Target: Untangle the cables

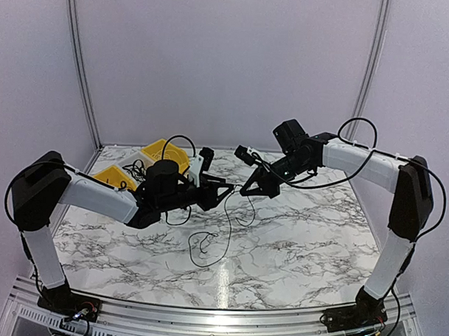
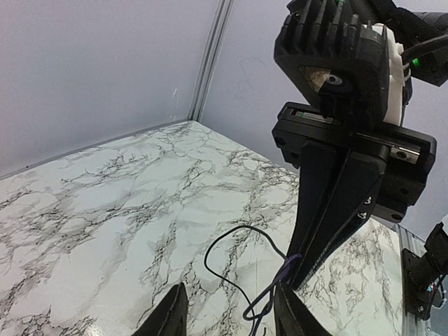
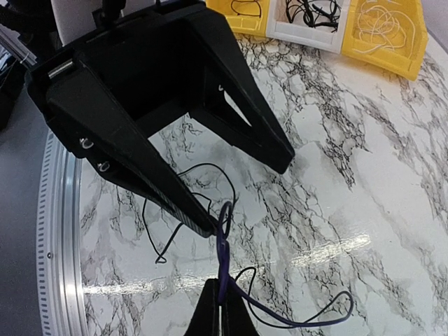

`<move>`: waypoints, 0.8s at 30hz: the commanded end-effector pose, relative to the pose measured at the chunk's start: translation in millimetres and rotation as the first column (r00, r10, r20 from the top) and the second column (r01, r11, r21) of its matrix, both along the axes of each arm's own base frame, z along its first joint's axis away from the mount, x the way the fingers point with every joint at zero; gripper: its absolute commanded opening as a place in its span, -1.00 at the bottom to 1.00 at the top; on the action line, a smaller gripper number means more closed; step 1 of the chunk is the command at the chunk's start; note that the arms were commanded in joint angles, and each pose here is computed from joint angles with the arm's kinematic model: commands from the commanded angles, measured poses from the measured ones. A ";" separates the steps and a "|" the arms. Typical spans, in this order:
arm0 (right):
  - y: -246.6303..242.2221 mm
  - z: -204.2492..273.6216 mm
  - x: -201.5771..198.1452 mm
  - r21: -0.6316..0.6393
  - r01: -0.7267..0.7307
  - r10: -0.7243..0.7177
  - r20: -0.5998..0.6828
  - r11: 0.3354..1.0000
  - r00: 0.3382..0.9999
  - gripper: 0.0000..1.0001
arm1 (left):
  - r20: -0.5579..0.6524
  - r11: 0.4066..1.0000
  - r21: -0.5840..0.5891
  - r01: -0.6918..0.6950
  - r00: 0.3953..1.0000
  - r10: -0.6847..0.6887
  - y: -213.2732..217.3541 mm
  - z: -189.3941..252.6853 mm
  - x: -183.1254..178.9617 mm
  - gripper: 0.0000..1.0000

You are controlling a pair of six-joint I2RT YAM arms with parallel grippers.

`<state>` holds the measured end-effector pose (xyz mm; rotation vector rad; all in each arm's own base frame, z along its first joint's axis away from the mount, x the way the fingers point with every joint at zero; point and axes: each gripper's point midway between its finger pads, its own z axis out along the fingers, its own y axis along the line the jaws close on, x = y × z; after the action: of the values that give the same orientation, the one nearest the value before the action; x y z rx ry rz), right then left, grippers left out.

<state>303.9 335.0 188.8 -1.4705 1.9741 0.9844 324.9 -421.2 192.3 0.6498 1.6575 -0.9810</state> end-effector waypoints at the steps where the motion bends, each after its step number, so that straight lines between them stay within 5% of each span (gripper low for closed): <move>1: 6.8 16.4 -1.5 0.033 -0.017 0.017 0.010 0.999 1.000 -1.00 | 0.014 1.000 0.020 -0.022 1.000 0.021 -0.7 -2.1 4.8 -0.15; 15: 10.7 14.2 -6.7 0.043 -0.042 0.043 -0.013 0.998 0.999 -1.00 | 0.064 0.993 0.048 -0.104 0.993 0.100 -7.9 -5.7 30.6 -0.17; 24: 10.1 12.2 -4.0 0.027 -0.035 0.035 -0.004 0.999 0.999 -1.00 | 0.158 1.000 0.025 0.011 0.987 -0.015 -20.2 3.5 9.0 -0.08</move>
<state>300.7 337.7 191.8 -1.4759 1.9620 1.0231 348.6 -435.3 187.0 0.6666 1.6268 -0.8705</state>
